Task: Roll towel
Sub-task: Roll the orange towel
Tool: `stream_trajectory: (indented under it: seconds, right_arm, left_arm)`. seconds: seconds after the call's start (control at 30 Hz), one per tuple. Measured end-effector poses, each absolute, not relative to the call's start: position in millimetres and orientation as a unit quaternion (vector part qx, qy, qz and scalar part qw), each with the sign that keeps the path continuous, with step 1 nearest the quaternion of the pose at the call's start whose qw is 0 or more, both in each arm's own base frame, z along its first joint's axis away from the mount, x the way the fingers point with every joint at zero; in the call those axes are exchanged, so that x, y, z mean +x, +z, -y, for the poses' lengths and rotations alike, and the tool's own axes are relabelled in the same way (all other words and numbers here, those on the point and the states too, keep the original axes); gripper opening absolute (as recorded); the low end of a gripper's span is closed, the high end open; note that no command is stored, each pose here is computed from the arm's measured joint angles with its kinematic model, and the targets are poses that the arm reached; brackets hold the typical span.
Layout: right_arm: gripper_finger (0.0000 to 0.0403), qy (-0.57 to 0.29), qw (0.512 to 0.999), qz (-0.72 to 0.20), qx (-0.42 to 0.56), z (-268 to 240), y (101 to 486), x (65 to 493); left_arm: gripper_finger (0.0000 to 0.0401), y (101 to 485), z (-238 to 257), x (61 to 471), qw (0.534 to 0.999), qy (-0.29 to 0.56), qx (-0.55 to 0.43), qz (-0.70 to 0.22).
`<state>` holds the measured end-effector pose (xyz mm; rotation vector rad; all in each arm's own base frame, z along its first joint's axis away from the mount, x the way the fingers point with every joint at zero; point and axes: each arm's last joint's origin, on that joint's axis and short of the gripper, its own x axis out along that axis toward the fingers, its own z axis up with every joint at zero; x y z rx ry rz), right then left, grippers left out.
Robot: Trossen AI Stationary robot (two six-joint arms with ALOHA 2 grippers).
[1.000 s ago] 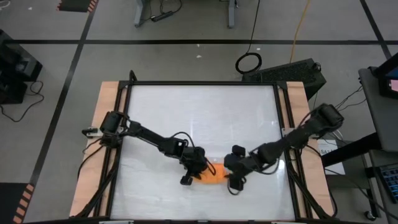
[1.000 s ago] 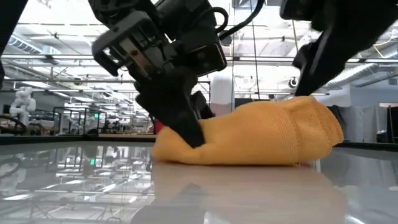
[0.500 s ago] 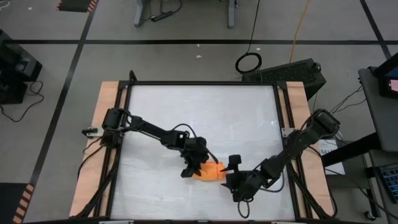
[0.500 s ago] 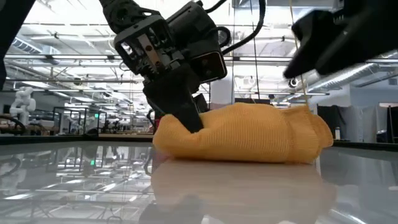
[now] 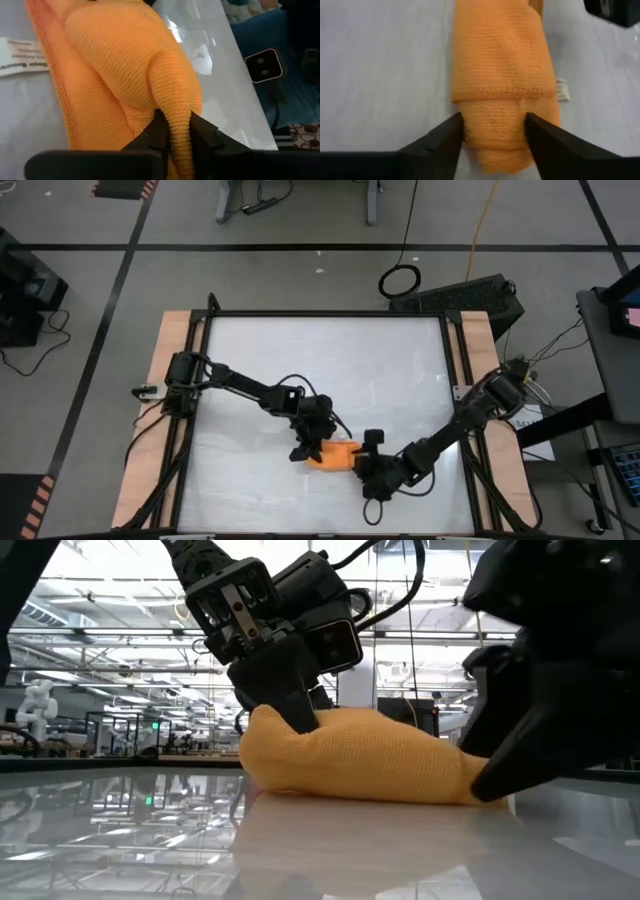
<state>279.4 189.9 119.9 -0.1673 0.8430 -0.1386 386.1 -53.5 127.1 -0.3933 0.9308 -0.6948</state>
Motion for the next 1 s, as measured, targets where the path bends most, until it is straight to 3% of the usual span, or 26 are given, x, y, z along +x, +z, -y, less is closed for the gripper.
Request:
stream_trajectory:
  seconds: [0.17, 0.33, 0.47, 0.57, 0.77, 1.0]
  right_arm:
    - [0.012, -0.058, 0.898, -0.435, -0.025, -179.4, 116.2, 287.4]
    - [0.0017, -0.042, 0.891, -0.452, 0.008, -173.2, 116.4, 291.8]
    - [0.0023, -0.034, 0.887, -0.459, 0.034, -171.4, 116.4, 293.7]
    - [0.0023, -0.035, 0.885, -0.461, 0.051, -170.4, 118.4, 293.8]
    - [0.0008, -0.017, 0.876, -0.473, 0.092, -162.5, 127.4, 295.4]
    - [0.0012, -0.022, 0.871, -0.475, 0.123, -151.8, 132.2, 300.3]
  left_arm:
    - [0.006, 127.2, 46.5, 386.9, 0.821, -0.319, -0.188, -0.435]
    - [0.0132, 136.1, 38.3, 387.1, 0.829, -0.313, -0.19, -0.424]
    - [0.0209, 150.1, 31.8, 383.1, 0.834, -0.301, -0.189, -0.422]
    - [0.0244, 163.5, 29.8, 375.3, 0.84, -0.282, -0.17, -0.431]
    - [0.0253, 190.4, 66.7, 362.2, 0.864, -0.286, -0.061, -0.41]
    - [0.0253, 180.4, 120.1, 356.9, 0.877, -0.268, 0.064, -0.394]
